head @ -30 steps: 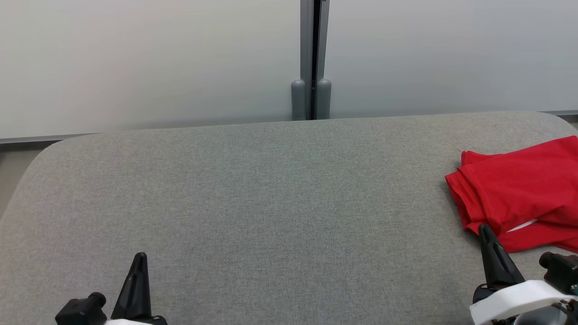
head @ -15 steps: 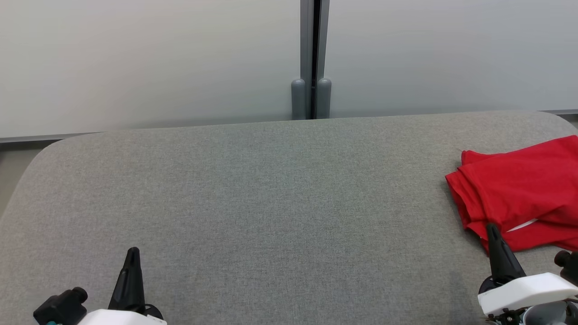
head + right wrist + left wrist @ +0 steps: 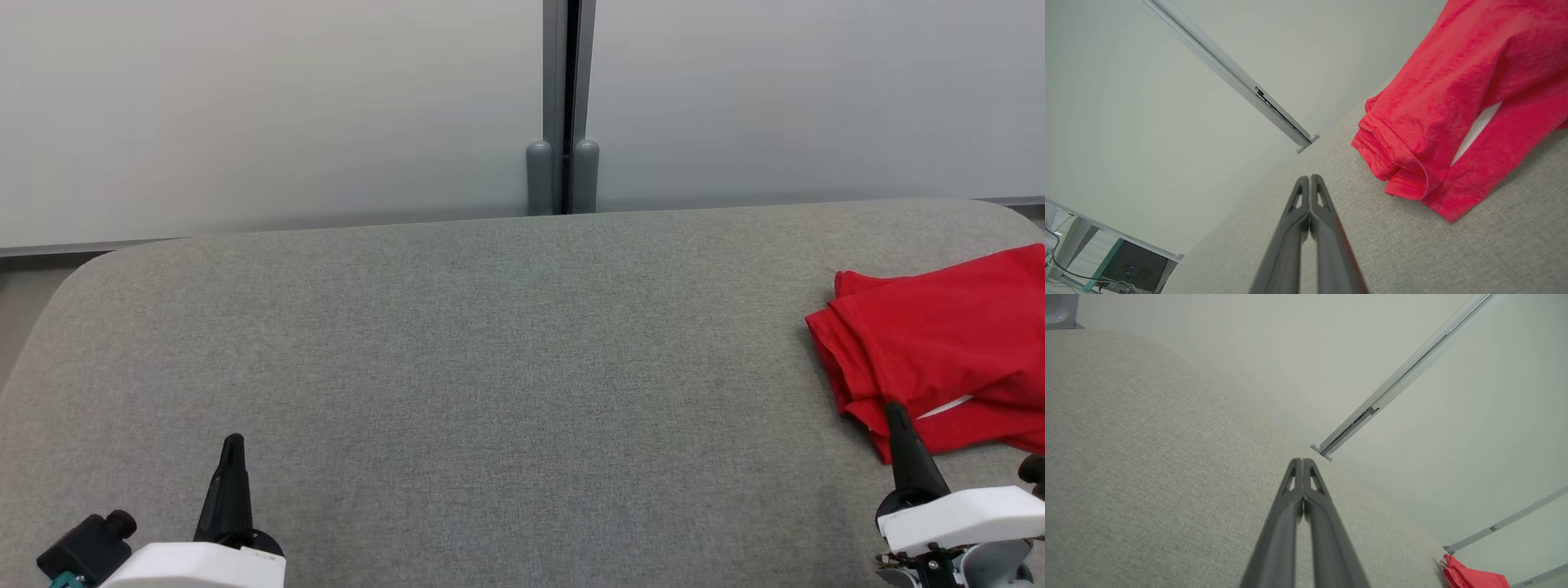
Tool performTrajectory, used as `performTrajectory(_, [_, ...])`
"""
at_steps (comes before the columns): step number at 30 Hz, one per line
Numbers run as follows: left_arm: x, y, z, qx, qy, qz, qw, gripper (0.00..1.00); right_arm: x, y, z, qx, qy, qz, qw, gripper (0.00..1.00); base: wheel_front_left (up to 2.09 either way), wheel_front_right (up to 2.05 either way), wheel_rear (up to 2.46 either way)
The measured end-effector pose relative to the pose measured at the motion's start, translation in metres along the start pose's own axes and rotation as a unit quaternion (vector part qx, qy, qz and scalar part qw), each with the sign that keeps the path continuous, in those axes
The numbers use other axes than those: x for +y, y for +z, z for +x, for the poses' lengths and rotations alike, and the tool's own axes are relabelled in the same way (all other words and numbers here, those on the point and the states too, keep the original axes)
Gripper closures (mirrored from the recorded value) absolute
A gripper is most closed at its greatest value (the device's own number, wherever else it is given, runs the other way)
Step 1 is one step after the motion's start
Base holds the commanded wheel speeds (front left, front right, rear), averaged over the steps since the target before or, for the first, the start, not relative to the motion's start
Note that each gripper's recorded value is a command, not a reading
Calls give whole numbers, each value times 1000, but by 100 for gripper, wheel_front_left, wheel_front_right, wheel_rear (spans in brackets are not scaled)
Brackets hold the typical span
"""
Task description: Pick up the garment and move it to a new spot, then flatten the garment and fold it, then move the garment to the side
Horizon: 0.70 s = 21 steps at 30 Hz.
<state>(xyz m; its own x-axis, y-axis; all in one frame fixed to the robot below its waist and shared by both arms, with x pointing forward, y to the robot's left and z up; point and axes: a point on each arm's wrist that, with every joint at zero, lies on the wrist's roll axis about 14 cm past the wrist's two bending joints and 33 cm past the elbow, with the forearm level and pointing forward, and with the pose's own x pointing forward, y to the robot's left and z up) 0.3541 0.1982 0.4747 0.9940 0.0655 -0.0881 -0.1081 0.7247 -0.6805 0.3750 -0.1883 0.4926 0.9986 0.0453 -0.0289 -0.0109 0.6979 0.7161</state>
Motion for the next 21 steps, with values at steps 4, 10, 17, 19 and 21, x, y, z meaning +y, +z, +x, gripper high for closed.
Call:
performTrajectory(4, [1, 0, 1, 2, 2, -26, 1000, 100, 0, 2, 1, -2, -3, 25, 1000, 100, 0, 0, 0])
performTrajectory(10, [-2, 3, 5, 2, -1, -64, 998, 100, -2, 2, 2, -2, -9, 61, 998, 100, 0, 0, 0])
performTrajectory(17, [-2, 3, 8, 6, -2, -105, 994, 100, -2, 5, 4, -7, -11, 99, 995, 100, 0, 0, 0])
performTrajectory(19, [-4, 5, 9, 5, -3, -115, 993, 100, -2, 5, 4, -6, -12, 109, 994, 100, 0, 0, 0])
performTrajectory(21, [-3, 5, 10, 6, -2, -128, 992, 100, -2, 5, 4, -8, -13, 120, 993, 100, 0, 0, 0])
